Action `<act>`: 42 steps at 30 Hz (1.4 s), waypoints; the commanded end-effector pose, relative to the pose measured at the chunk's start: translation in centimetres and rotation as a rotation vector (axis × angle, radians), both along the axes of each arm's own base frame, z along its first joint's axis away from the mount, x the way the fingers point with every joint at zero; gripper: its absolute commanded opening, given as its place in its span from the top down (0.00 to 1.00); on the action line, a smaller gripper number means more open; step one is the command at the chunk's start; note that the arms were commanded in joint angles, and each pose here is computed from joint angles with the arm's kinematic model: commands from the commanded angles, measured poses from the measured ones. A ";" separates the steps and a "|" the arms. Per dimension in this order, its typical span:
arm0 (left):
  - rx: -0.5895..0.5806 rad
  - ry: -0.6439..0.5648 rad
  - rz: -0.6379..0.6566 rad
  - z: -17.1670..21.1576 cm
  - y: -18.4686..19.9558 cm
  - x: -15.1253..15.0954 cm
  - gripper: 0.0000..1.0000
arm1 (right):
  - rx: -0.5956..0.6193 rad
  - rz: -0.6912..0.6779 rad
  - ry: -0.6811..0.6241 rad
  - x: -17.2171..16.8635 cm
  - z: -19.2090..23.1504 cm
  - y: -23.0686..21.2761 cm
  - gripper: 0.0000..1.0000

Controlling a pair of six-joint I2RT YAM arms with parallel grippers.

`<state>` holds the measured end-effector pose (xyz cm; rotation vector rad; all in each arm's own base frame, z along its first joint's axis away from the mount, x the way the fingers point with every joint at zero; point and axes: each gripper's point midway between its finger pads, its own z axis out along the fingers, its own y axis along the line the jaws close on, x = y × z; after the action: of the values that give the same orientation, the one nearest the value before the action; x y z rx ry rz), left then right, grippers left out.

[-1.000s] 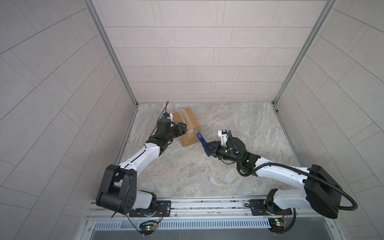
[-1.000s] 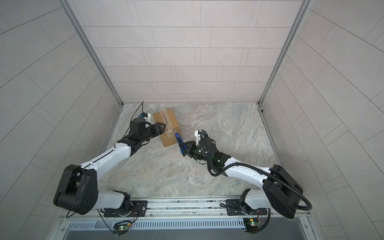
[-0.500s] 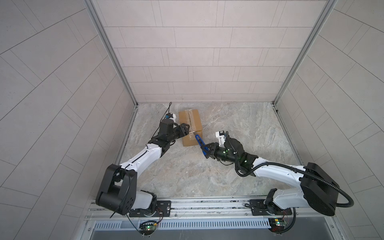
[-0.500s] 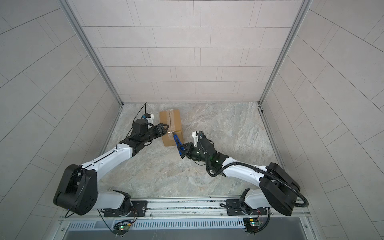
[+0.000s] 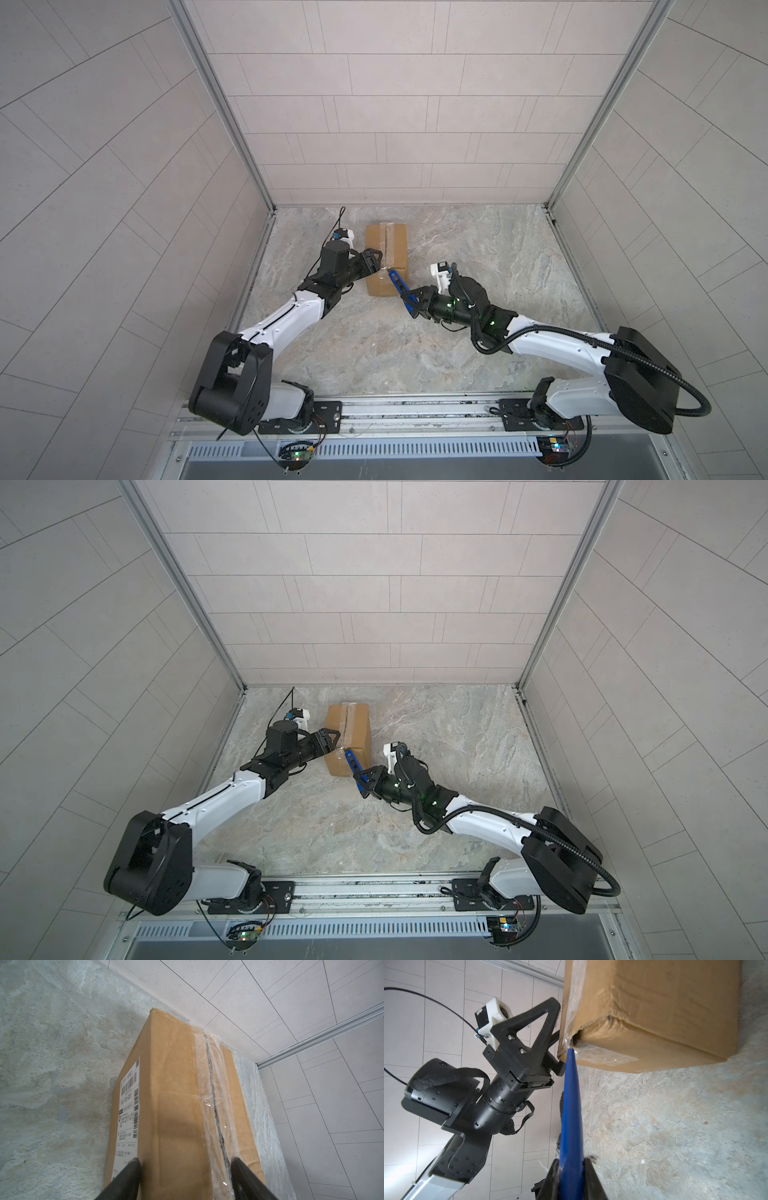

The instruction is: Unpack the express box

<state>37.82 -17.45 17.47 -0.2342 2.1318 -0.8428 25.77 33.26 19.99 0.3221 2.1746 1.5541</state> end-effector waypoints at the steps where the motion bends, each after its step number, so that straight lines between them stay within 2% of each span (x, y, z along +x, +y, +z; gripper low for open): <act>1: -0.079 -0.050 -0.060 2.1 -2.1 -1.3 0.28 | 0.103 0.020 -0.076 0.1 3.3 1.2 1.00; 9: -0.122 -0.054 -0.032 2.5 -2.3 -2.8 0.28 | 0.080 0.008 -0.094 0.4 2.9 0.6 1.00; 15: -0.147 -0.068 -0.025 3.3 -2.3 -3.6 0.28 | -0.004 -0.006 -0.080 1.1 1.4 -1.5 1.00; 24: -0.176 -0.053 -0.085 2.7 -5.5 -4.5 0.27 | -0.097 -0.011 -0.034 1.1 -0.6 -3.4 1.00; 33: -0.183 -0.054 -0.108 3.0 -7.1 -4.7 0.27 | -0.056 -0.004 -0.023 0.9 -1.2 -2.5 1.00; 42: -0.177 -0.045 -0.107 2.6 -7.3 -4.8 0.27 | 0.008 0.011 -0.089 0.3 3.0 -2.6 1.00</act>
<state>33.56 -23.12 19.14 -0.2434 2.0535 -1.0159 27.72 29.32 19.01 0.3617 2.1738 1.4223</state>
